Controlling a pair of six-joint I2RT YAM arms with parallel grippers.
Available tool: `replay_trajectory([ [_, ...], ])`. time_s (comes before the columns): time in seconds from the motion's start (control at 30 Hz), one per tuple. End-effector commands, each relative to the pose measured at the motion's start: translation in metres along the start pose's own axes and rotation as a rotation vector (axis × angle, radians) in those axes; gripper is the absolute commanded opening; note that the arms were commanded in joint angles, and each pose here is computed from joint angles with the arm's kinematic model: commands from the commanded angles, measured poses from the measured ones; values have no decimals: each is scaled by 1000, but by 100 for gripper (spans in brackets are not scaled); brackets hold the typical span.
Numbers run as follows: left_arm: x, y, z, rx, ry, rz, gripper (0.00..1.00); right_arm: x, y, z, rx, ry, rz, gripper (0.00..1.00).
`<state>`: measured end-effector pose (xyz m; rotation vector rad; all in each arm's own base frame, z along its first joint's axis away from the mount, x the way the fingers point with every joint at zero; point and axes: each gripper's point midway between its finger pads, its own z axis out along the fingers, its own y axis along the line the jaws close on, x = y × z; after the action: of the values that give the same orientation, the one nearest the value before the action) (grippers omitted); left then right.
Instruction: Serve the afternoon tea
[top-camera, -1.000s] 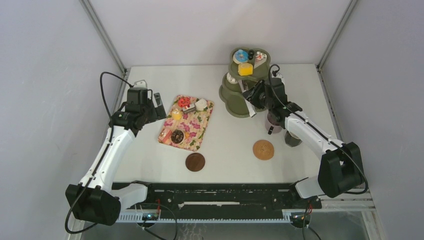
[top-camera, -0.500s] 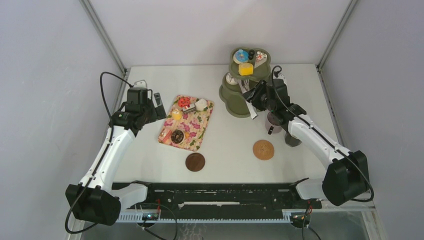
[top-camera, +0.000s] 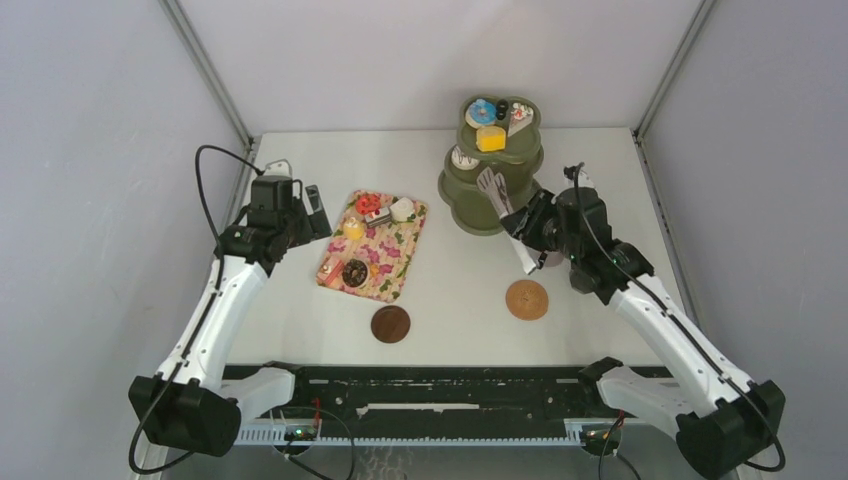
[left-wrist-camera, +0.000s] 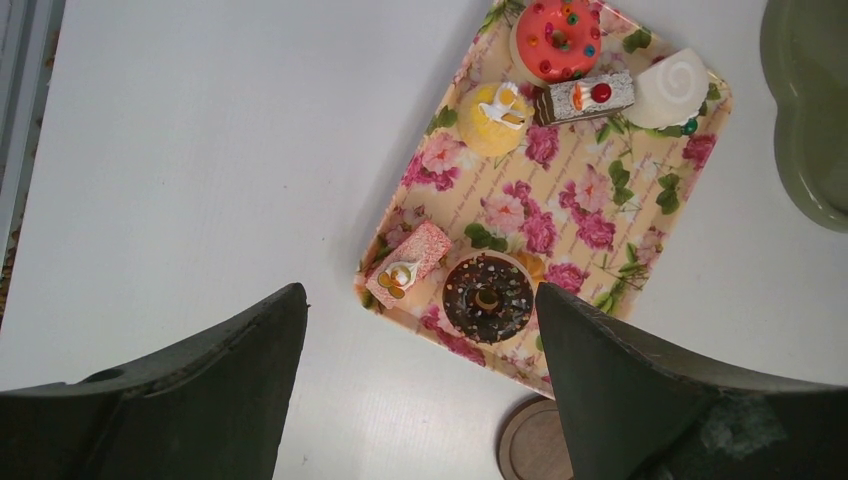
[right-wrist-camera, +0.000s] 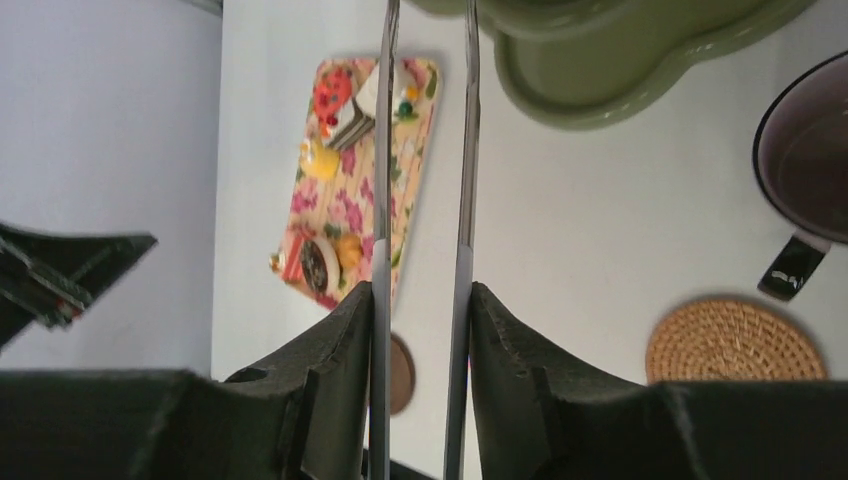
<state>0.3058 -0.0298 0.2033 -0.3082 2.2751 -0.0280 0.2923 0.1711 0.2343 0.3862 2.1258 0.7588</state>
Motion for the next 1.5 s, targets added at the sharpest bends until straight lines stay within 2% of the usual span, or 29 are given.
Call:
replay_trajectory([
  [0.0, -11, 1, -9, 15, -61, -11, 89, 28, 10, -26, -56, 74, -132, 43],
  [0.2, -8, 0, -7, 20, -49, -18, 89, 76, 44, -34, -149, 131, -312, 44],
  [0.43, -10, -2, -8, 26, -47, -18, 89, 110, 69, 12, -132, 192, -342, 46],
  [0.97, -8, 0, -3, 8, -36, -6, 89, 77, 84, 121, -40, 143, -207, 48],
  [1.13, -7, 1, -2, 7, -34, -3, 89, 72, 89, 141, -38, 150, -201, 48],
  [1.47, -6, 3, -1, 0, -34, -3, 89, 91, 84, 164, -13, 210, -206, 48],
])
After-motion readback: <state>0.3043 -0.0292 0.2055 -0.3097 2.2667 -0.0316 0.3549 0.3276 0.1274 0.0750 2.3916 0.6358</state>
